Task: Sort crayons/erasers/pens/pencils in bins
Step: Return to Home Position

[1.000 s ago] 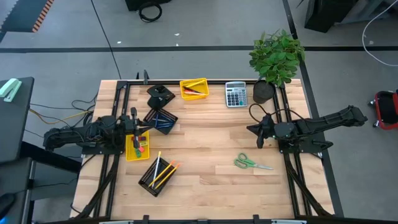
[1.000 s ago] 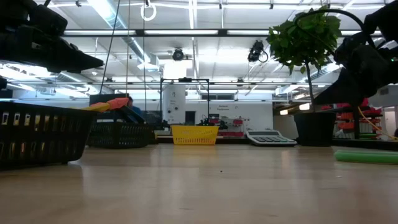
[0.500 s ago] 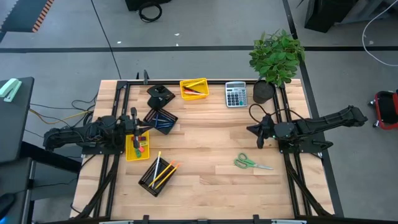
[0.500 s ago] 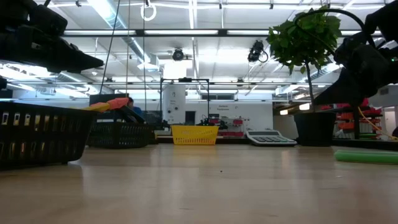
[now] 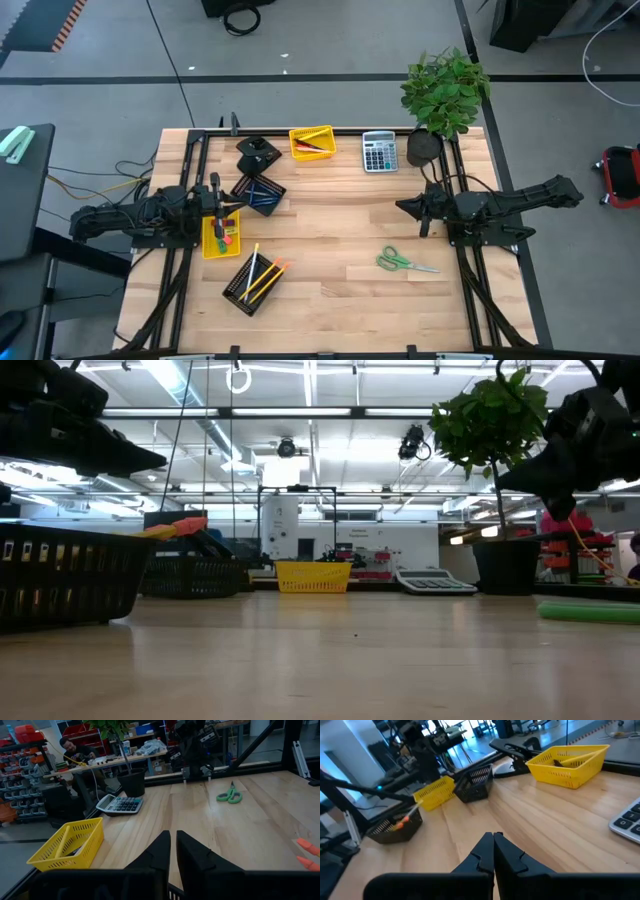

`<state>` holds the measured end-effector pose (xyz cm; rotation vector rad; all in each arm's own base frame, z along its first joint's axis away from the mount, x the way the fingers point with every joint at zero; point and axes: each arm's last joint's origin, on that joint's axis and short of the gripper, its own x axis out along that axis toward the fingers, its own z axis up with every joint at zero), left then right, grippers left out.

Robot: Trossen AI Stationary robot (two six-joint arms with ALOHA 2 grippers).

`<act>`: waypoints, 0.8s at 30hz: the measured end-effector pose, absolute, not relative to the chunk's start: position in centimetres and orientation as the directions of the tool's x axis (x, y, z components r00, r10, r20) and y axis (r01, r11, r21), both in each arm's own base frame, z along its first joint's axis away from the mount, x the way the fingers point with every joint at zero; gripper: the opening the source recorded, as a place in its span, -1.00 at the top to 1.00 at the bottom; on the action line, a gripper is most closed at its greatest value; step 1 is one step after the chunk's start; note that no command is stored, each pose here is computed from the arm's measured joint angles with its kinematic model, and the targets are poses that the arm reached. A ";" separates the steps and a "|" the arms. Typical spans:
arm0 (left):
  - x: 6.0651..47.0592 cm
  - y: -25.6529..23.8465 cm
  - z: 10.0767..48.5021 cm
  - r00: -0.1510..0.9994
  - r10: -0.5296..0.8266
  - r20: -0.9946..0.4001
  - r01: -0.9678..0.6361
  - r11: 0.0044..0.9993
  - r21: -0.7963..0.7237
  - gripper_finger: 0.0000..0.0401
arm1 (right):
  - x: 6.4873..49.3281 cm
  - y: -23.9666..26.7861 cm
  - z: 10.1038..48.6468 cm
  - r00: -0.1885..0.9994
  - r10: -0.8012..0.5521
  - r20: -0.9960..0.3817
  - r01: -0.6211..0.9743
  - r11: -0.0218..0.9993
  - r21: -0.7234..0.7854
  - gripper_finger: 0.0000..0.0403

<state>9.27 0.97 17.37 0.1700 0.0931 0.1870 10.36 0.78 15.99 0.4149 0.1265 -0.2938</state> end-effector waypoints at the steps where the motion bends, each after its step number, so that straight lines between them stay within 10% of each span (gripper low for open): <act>1: 9.3 1.0 17.4 0.978 0.192 -0.076 -0.177 0.968 0.177 0.80 | 10.3 0.8 16.1 0.952 -0.253 -0.171 0.301 0.872 0.386 0.96; 24: 9.3 1.0 17.4 0.978 0.193 -0.074 -0.178 0.968 0.176 0.82 | 10.3 0.8 16.2 0.952 -0.251 -0.173 0.301 0.871 0.388 0.96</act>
